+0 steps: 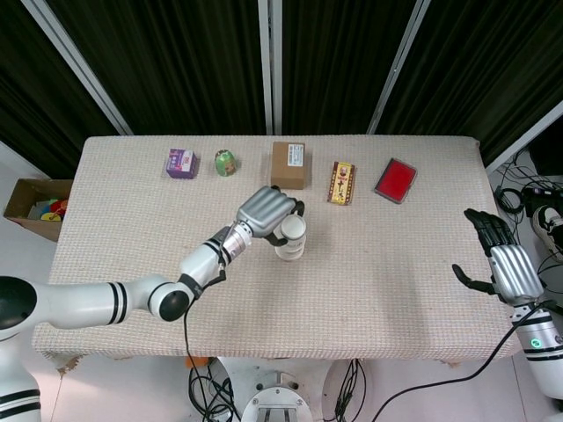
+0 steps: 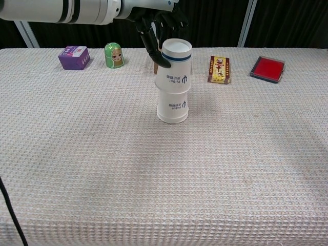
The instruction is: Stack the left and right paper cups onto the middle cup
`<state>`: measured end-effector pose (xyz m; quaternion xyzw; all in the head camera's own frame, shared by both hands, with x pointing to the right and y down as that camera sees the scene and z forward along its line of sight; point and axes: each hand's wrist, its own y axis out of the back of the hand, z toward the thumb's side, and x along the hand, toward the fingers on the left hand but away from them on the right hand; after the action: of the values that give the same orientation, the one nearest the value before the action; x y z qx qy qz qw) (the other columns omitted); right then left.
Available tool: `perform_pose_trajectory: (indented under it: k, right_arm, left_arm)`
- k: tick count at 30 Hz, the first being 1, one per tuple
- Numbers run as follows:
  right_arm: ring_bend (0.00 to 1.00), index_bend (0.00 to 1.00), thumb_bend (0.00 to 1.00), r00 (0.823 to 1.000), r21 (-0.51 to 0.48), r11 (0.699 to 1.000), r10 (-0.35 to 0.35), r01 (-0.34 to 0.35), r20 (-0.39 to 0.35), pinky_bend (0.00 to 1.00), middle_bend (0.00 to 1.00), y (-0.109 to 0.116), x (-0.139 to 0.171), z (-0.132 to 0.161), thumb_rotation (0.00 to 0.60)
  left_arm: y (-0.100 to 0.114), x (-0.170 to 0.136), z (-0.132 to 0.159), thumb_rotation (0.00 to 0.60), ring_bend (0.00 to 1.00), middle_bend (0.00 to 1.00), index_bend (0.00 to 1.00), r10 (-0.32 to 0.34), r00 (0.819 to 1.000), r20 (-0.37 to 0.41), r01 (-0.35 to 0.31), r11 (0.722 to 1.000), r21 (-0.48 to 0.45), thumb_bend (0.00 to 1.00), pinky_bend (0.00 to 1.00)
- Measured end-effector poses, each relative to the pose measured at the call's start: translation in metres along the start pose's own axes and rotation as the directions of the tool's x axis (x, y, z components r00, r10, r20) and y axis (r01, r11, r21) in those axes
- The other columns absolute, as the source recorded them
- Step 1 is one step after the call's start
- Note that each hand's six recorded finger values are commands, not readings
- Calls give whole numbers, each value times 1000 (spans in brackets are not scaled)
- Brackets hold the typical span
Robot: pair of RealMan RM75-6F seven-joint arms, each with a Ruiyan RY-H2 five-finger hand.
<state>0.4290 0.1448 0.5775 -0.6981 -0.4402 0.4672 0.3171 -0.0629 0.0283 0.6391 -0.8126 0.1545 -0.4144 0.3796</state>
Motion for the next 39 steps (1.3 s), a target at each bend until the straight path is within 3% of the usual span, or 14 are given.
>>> perform_pose_trajectory:
  k: [6,8,12,18,21,24,27,34,37,39]
  right_arm:
    - [0,0,236,1000,-5,1000,6,-6,4,30,78,-3,-1,-2,600]
    - [0,0,235,1000,-8,1000,10,-10,5,30,78,-4,-1,-2,600]
    - [0,0,235,1000,-8,1000,16,-16,5,29,78,-5,-3,-2,600]
    - [0,0,236,1000,-17,1000,19,-19,22,31,78,-4,-4,-7,600]
    - [0,0,252,999,-17,999,27,-27,36,31,79,-5,-5,-12,600]
    - [0,5,270,998,-10,999,41,-40,53,55,87,-5,-6,-17,600]
    - [0,37,282,997,13,1000,27,-28,69,92,99,1,-6,-22,600]
    - [0,46,290,998,89,996,-22,17,58,99,106,11,-1,-24,600]
    - [0,47,291,998,105,994,-48,43,43,75,102,11,4,-21,600]
    - [0,48,292,997,111,992,-60,55,40,41,85,8,9,-20,600]
  left_arm:
    - [-15,6,-1,600,317,351,409,-27,1000,-10,26,1000,-15,229,254]
    - [-22,8,-1,600,221,237,312,-30,999,-15,30,999,-22,159,230]
    - [-36,10,-3,600,137,119,217,-24,999,-34,23,999,-23,117,182]
    - [-34,-8,-21,600,122,94,191,52,995,-80,-58,996,-66,106,165]
    - [-25,-29,-44,600,123,114,194,115,985,-129,-126,989,-84,105,167]
    - [-17,-57,-79,600,123,140,210,179,962,-207,-194,980,-54,105,167]
    - [-14,-92,-118,600,124,147,234,242,923,-299,-251,968,8,105,167]
    - [-39,-210,-203,600,123,155,253,335,784,-523,-307,941,142,98,165]
    - [-54,-260,-217,600,124,155,254,348,739,-576,-319,935,155,92,164]
    - [-63,-287,-219,600,124,155,254,351,723,-596,-320,934,162,91,164]
